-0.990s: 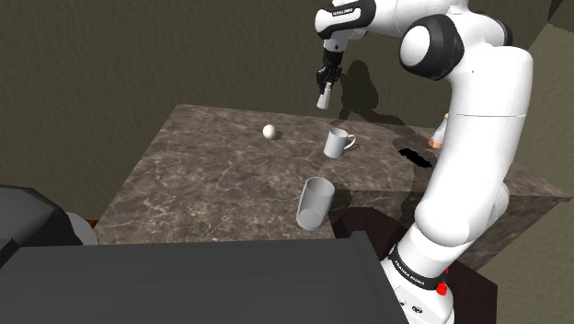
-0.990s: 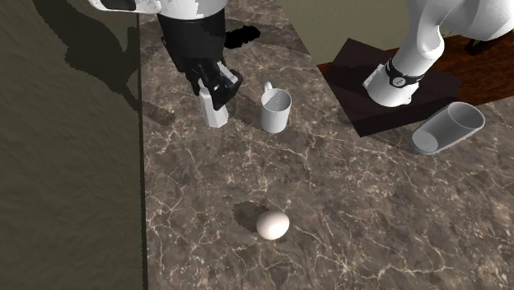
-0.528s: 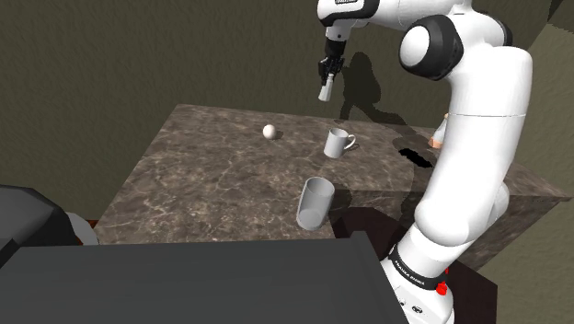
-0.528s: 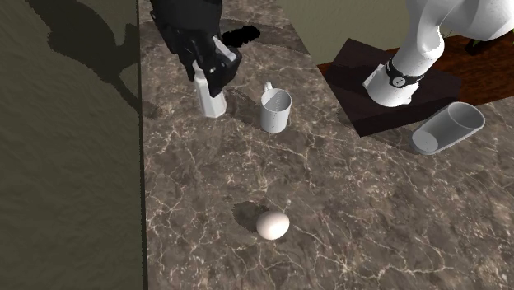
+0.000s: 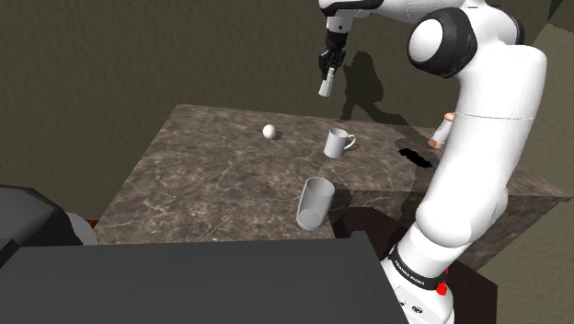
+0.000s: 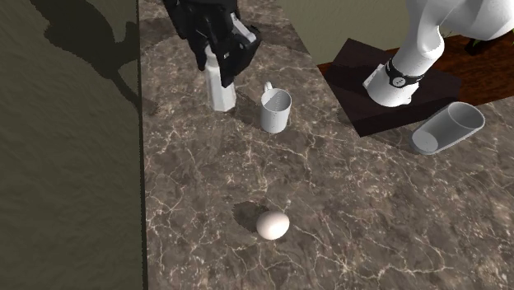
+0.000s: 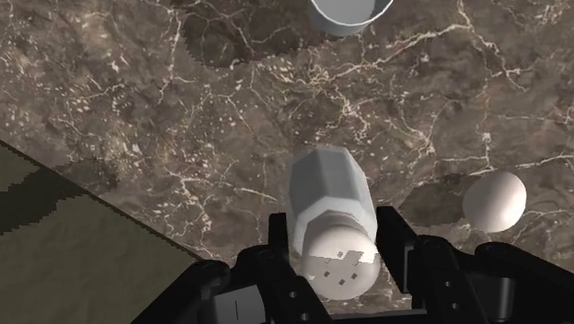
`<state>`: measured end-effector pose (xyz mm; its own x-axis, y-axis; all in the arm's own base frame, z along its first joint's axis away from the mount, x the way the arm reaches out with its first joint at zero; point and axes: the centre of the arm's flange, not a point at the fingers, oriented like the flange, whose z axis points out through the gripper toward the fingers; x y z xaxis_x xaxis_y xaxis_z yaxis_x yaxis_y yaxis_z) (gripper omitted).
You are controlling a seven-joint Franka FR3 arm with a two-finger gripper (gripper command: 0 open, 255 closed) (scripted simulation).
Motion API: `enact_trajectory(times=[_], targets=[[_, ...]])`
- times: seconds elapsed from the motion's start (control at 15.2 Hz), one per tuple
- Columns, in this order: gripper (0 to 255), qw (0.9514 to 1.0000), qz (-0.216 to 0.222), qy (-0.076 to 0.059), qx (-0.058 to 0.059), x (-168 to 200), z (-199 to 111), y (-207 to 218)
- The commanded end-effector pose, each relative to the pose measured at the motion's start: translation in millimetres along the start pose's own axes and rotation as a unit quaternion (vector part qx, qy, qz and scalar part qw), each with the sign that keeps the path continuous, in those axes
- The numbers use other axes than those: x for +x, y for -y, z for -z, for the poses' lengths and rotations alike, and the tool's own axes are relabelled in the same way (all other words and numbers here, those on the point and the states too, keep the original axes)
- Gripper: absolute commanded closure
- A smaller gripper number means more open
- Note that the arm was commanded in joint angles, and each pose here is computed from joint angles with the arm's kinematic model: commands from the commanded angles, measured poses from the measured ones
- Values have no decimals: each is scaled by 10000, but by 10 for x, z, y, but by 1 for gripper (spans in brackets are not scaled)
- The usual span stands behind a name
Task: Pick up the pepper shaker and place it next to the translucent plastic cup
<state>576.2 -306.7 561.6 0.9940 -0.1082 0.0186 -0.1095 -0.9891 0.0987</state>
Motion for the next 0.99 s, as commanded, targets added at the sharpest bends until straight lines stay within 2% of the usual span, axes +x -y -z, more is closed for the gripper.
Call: enact_trajectory(times=[0.0, 0.92], targets=[[255, 10000, 2, -1, -1, -119, 26, 251], [255, 10000, 2, -1, -1, -912, 206, 1911]])
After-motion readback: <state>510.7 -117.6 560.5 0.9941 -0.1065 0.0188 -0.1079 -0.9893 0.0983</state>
